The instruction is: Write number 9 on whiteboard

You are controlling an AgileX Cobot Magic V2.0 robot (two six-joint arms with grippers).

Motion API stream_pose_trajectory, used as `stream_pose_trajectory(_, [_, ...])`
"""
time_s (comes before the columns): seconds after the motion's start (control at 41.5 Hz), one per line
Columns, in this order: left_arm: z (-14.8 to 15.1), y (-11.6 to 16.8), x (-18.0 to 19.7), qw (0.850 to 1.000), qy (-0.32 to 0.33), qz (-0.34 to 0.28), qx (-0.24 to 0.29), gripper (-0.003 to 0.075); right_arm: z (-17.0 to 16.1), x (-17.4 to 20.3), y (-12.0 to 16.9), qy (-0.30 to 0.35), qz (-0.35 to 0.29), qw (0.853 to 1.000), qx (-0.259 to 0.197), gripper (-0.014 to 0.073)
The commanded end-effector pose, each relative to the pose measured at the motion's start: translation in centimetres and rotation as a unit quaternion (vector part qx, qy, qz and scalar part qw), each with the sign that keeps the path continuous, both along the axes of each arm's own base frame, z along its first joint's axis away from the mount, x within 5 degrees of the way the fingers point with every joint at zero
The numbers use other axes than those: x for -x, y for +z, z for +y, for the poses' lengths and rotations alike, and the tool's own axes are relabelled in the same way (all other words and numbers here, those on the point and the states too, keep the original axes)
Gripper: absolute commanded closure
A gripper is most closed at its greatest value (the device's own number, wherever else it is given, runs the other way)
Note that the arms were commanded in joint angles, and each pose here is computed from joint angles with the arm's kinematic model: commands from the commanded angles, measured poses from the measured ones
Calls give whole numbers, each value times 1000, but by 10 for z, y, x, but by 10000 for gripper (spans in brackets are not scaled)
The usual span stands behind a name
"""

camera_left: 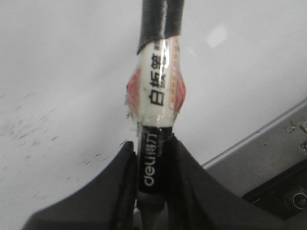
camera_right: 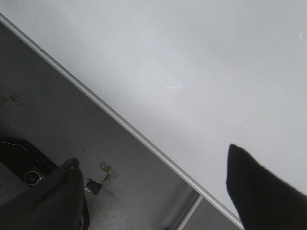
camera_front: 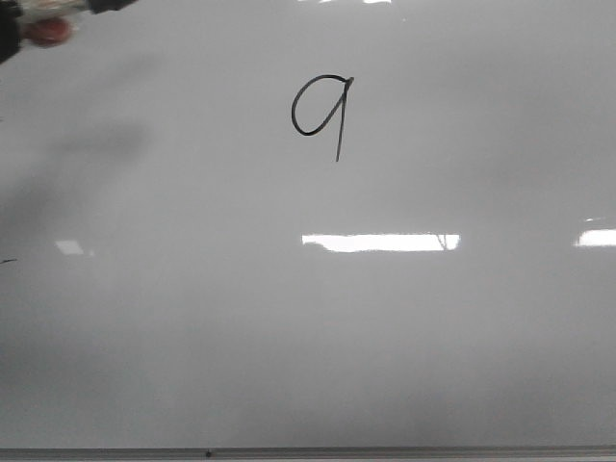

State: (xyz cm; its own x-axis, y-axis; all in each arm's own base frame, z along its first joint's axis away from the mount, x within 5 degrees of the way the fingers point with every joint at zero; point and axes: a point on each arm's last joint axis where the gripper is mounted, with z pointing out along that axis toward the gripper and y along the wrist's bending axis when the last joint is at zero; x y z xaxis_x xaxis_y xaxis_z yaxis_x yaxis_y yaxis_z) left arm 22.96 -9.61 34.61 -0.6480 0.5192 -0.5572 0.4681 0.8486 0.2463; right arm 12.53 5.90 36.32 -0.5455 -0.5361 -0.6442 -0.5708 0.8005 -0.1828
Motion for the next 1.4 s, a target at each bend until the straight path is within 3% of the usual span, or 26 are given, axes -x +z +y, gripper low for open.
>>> stream_pose_trajectory(0.0, [29, 11, -9, 996, 66, -59, 30, 647, -1, -2, 13, -5, -39, 999, -13, -29])
stream_pose_trajectory(0.193, [73, -9, -29, 973, 176, -113, 96, 647, -1, -2, 13, -5, -40, 999, -14, -29])
stream_pose_trajectory(0.289, [88, -22, -39, 958, 207, -143, 137, 647, -1, -2, 13, -5, -40, 999, -14, -29])
stream_pose_trajectory(0.385, [94, -37, -48, 953, 223, -143, 149, 647, -1, -2, 13, -5, -40, 999, -14, -29])
stream_pose_trajectory(0.77, [93, -85, -82, 959, 228, -90, 138, 639, -1, -2, 13, -5, -40, 999, -14, -29])
stream_pose_trajectory(1.131, [93, -91, -87, 960, 226, -93, 138, 387, -1, -2, 13, -5, -41, 999, -14, -29])
stream_pose_trajectory(1.372, [95, -68, -74, 964, 231, -65, 117, 369, -9, 5, 16, -47, -40, 998, -27, -29])
